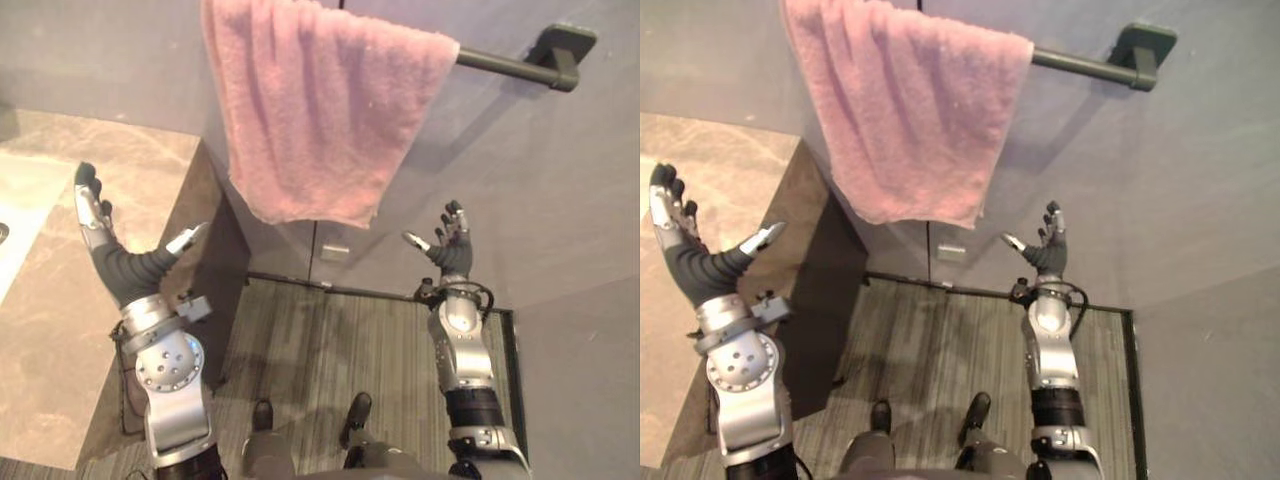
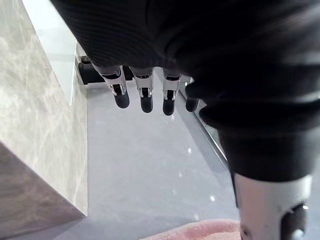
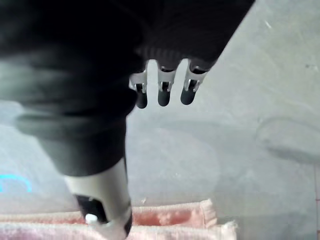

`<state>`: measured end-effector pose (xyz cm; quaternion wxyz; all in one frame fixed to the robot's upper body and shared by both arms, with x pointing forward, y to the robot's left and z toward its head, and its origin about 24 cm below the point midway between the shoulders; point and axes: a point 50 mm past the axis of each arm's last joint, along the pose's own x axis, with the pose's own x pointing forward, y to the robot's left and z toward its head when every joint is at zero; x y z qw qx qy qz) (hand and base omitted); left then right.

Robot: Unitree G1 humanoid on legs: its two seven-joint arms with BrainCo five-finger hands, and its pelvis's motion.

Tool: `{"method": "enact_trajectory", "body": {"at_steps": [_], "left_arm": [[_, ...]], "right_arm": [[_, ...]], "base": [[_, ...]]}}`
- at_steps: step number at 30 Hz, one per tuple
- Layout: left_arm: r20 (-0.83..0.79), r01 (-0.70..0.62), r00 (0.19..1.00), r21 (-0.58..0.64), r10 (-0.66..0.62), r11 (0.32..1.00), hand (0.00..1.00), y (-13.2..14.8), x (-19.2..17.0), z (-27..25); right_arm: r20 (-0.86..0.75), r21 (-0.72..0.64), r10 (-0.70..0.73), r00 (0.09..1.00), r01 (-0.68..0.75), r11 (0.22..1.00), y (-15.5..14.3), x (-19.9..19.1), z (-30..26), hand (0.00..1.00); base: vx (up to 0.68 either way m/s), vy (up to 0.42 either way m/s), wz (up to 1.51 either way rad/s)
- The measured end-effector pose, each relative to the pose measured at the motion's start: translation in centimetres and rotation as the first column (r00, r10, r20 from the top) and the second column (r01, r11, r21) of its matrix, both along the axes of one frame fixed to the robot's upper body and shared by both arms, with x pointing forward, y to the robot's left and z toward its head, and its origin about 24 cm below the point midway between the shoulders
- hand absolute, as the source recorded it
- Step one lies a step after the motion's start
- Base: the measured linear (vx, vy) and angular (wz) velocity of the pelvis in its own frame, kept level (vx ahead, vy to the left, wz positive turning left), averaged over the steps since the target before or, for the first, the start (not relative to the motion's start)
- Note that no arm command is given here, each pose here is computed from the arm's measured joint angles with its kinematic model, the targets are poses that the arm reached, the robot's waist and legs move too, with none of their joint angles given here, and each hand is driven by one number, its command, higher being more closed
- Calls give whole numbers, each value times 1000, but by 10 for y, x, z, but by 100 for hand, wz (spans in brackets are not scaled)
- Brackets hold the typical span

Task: Organize washtable

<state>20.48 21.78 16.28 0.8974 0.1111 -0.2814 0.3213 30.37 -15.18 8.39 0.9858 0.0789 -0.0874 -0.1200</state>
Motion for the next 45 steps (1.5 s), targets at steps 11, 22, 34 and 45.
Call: {"method": "enact_trajectory", "body": {"at_steps": [11, 22, 34, 45], "left_arm": [[-11, 94, 995, -58, -95, 994, 0, 0, 4, -5], [1, 108, 994, -76, -108, 991, 0, 2, 1, -7], [-35, 108, 993, -112, -112, 988, 0, 4, -5, -18], [-59, 112, 991, -132, -120, 985, 0, 5, -9, -24]], "right_arm": [[96, 171, 75, 993, -91, 981, 13, 13, 20, 0], [132, 249, 112, 985, -142, 958, 24, 22, 29, 0], [187, 336, 128, 974, -186, 923, 37, 25, 41, 100], [188, 328, 115, 976, -172, 929, 36, 26, 42, 100]], "base": [[22, -3, 2], [9, 5, 14], [13, 6, 2], [12, 1, 3]]}}
